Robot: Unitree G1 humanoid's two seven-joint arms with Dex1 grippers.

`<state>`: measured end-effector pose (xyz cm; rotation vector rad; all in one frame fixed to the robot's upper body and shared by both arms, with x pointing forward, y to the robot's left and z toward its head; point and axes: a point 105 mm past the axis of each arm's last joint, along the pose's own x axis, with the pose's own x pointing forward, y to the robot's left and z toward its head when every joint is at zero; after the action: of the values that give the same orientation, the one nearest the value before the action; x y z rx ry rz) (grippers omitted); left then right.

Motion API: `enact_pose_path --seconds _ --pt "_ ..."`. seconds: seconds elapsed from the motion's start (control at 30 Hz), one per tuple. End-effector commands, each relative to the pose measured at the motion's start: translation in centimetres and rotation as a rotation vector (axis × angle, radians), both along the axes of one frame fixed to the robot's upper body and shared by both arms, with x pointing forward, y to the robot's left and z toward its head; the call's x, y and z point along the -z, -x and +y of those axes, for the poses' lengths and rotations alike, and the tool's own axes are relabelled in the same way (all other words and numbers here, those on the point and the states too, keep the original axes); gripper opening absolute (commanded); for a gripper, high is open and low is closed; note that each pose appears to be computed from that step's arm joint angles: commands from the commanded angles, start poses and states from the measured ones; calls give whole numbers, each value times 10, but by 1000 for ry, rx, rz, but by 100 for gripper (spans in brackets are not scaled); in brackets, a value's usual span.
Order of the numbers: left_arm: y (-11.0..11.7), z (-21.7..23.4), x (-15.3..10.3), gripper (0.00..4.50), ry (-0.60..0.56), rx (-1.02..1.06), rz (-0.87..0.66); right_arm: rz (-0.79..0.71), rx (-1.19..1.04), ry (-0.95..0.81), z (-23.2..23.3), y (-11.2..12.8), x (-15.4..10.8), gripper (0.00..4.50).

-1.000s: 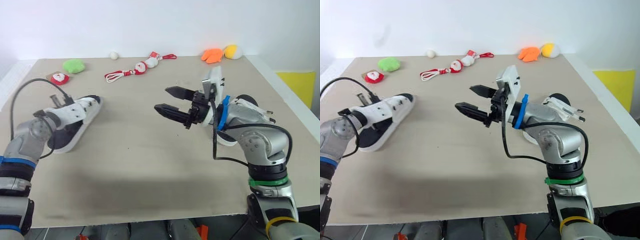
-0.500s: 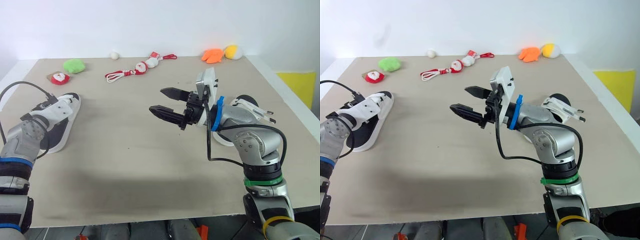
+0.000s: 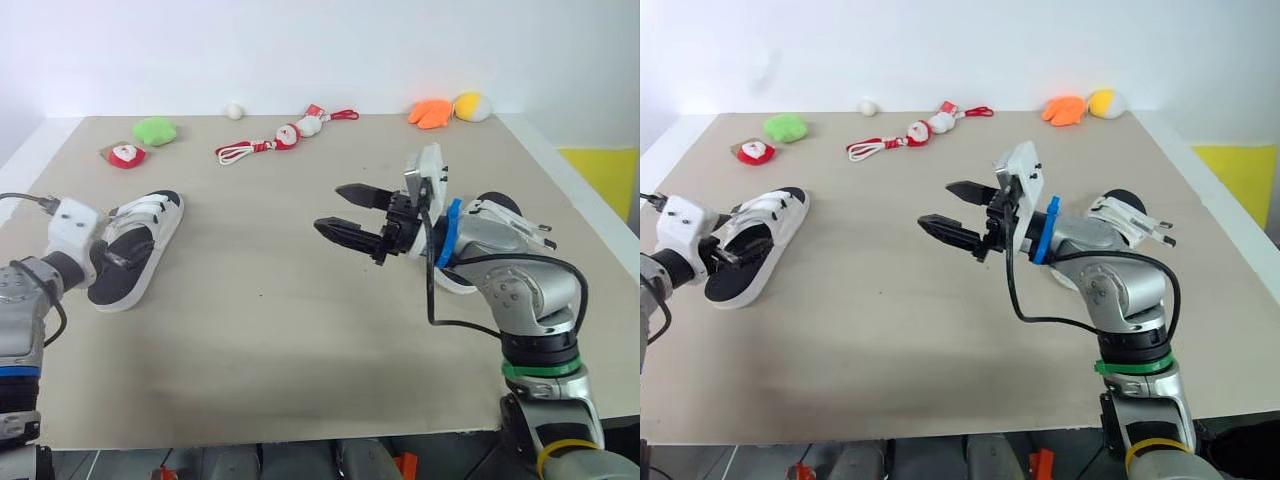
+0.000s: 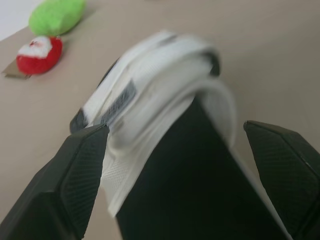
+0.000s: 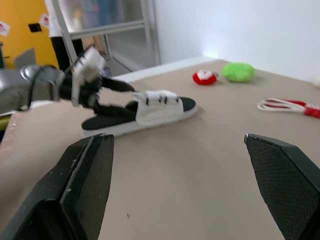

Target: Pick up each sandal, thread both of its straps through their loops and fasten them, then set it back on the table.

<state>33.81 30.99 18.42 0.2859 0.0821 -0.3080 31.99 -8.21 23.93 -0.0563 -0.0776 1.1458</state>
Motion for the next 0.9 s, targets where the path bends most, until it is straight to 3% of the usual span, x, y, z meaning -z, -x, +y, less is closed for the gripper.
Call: enact_pose_path --seconds 0.03,0.2,0.37,0.5,0.67,0.9 --pt "13 1 -27 447 48 31 -60 -20 18 12 -18 2 -5 450" --pt "48 -19 -5 447 40 225 99 43 1 88 -38 9 8 450" --pt "74 -54 -1 447 84 393 146 121 78 250 -86 10 31 450" --pt "91 -55 0 447 107 404 176 174 113 317 -119 19 40 450" --pt "104 -46 10 447 120 358 208 218 172 320 -143 22 43 450" --pt "105 -53 11 447 122 373 214 240 182 323 -146 24 50 450"
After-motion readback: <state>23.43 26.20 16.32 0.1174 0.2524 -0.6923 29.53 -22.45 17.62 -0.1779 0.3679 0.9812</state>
